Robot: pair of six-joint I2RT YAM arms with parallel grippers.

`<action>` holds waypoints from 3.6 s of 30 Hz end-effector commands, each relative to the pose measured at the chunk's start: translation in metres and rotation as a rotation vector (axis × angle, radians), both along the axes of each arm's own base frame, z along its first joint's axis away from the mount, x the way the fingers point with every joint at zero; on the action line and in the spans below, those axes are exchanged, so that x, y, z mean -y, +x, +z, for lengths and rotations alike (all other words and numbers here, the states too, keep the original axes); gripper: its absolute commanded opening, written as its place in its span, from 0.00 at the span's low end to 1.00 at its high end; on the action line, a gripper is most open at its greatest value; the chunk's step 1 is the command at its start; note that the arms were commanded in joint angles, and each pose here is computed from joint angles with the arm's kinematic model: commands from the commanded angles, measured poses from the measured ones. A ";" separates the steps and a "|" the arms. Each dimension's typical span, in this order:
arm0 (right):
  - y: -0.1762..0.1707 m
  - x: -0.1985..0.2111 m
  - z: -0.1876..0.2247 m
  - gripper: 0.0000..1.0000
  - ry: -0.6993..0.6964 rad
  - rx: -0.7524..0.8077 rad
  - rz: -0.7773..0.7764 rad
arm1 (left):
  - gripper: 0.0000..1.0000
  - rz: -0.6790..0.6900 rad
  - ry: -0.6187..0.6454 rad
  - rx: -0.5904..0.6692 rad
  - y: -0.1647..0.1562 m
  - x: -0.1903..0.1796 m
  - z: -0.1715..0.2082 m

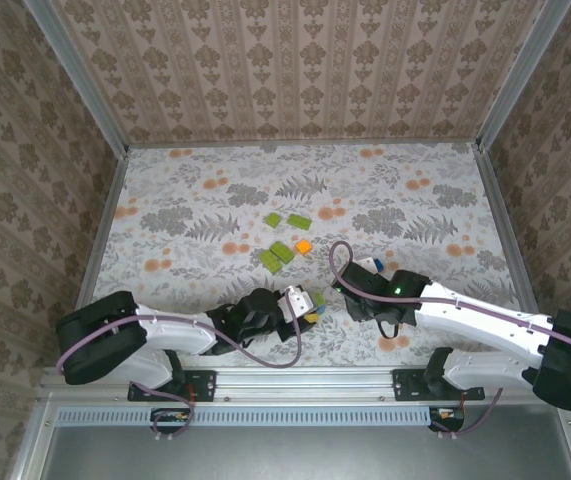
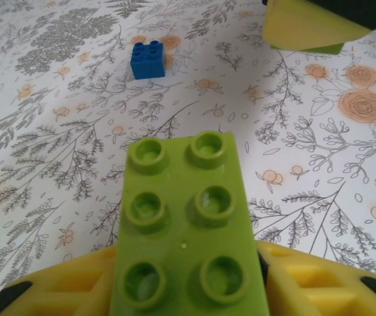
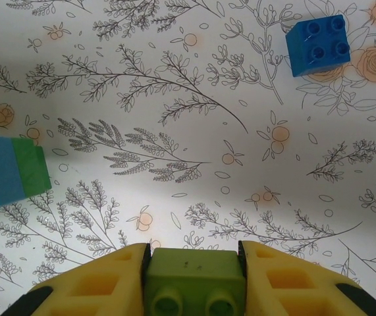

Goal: Assemble a carrot with lego

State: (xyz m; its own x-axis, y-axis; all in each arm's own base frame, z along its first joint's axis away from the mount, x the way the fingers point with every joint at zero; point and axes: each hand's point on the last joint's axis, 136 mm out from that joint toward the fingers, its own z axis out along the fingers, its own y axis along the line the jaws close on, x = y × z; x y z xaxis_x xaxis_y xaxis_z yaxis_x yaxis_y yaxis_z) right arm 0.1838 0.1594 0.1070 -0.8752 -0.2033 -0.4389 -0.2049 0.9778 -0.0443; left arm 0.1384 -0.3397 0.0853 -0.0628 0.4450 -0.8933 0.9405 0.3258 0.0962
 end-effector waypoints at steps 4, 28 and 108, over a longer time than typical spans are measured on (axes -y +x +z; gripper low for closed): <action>0.003 -0.009 0.006 0.33 0.011 -0.031 -0.011 | 0.42 -0.074 -0.007 0.059 -0.009 -0.007 0.006; 0.005 -0.034 0.005 0.30 0.055 -0.121 -0.036 | 0.29 -0.150 0.056 0.016 -0.006 -0.011 -0.006; 0.031 -0.018 -0.078 0.25 0.123 -0.203 -0.102 | 0.33 -0.309 0.104 -0.089 -0.026 0.045 -0.005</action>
State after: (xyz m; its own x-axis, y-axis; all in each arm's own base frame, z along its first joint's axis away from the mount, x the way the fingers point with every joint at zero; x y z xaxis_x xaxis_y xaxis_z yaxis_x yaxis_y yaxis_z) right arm 0.2071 0.1539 0.0183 -0.9745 -0.0484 -0.2191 -0.0500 0.9987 0.0015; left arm 0.1293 -0.3801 0.0917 0.0053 0.5061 -0.8625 0.9945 0.0875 0.0574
